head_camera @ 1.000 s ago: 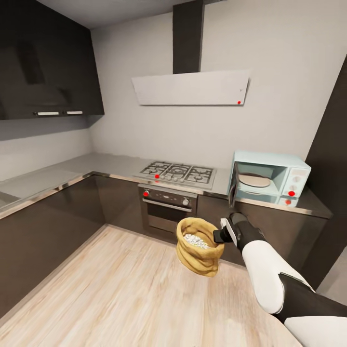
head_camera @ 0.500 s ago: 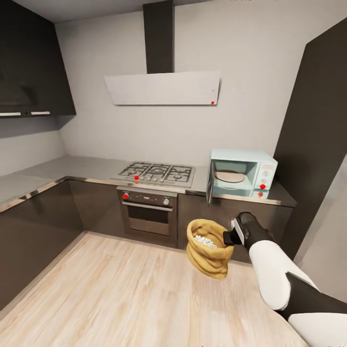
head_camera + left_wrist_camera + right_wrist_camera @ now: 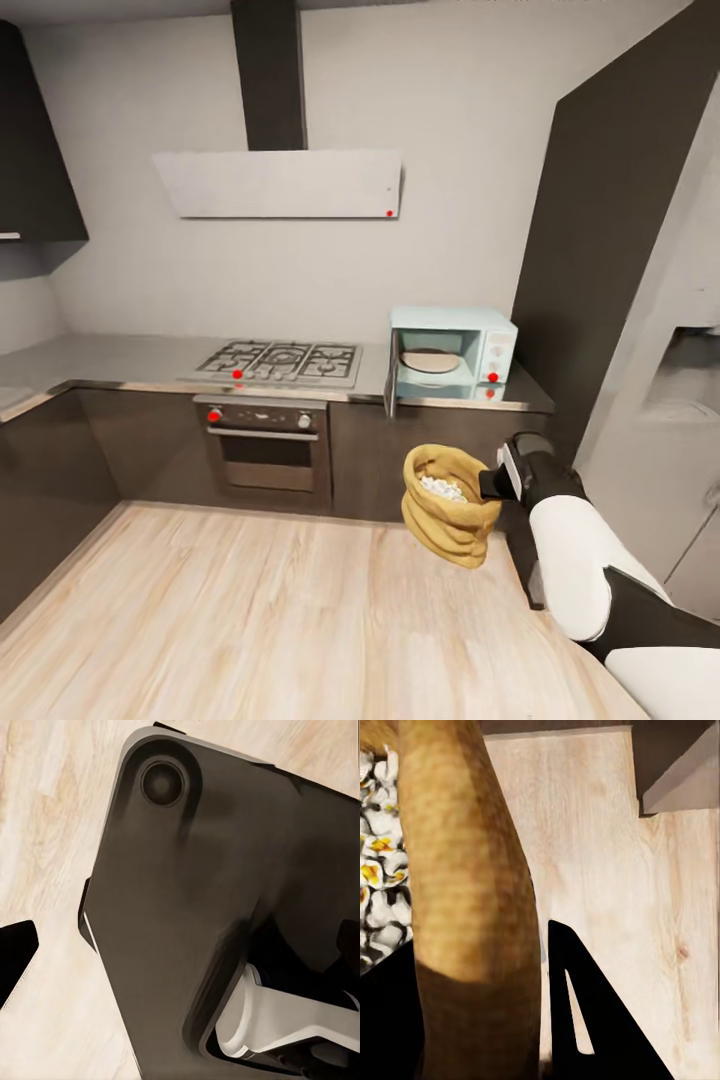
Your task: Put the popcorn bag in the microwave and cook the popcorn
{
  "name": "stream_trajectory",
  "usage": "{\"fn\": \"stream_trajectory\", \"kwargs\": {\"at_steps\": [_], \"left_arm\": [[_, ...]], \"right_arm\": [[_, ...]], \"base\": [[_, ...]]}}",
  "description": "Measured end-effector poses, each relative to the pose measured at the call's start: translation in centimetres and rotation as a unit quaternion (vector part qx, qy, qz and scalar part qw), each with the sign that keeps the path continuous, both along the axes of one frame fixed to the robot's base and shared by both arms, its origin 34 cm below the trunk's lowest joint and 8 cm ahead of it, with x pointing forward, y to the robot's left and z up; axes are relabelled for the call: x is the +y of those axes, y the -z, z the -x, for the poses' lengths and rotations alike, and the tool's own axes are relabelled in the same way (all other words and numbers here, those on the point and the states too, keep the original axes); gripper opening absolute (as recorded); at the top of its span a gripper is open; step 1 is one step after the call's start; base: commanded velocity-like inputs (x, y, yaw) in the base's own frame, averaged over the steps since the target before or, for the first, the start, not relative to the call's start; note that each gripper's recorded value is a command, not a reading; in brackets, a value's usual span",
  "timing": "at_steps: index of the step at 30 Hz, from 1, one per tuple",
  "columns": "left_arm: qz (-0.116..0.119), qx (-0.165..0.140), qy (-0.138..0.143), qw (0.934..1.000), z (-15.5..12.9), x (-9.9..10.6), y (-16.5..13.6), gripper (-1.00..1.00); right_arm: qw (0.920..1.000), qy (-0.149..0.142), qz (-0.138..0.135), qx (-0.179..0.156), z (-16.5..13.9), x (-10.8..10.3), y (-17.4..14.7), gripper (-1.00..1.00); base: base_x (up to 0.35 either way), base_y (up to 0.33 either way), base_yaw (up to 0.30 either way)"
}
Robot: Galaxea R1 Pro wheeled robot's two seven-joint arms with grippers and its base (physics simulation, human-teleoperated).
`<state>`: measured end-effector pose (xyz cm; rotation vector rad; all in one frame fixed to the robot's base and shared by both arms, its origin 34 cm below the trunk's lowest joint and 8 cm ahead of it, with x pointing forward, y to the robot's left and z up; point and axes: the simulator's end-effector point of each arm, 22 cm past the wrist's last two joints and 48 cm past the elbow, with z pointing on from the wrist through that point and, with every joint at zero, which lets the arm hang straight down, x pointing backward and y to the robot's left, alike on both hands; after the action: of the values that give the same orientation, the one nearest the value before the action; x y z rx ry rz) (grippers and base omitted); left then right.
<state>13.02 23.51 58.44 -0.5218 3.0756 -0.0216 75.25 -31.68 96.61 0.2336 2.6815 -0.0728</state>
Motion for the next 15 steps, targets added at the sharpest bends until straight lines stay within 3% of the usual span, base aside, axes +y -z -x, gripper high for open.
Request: {"fn": "stream_trajectory", "kwargs": {"at_steps": [9,15], "left_arm": [[0.0,0.0,0.0,1.0,0.0,0.0,0.0,1.0],[0.0,0.0,0.0,1.0,0.0,0.0,0.0,1.0]], "right_arm": [[0.9999,0.001,0.001,0.013,0.5,0.0,0.1,-1.0],[0.9999,-0.005,-0.008,0.011,0.3,1.0,0.0,-1.0]], "base": [[0.0,0.0,-0.285],[0.0,0.0,-0.054]]}}
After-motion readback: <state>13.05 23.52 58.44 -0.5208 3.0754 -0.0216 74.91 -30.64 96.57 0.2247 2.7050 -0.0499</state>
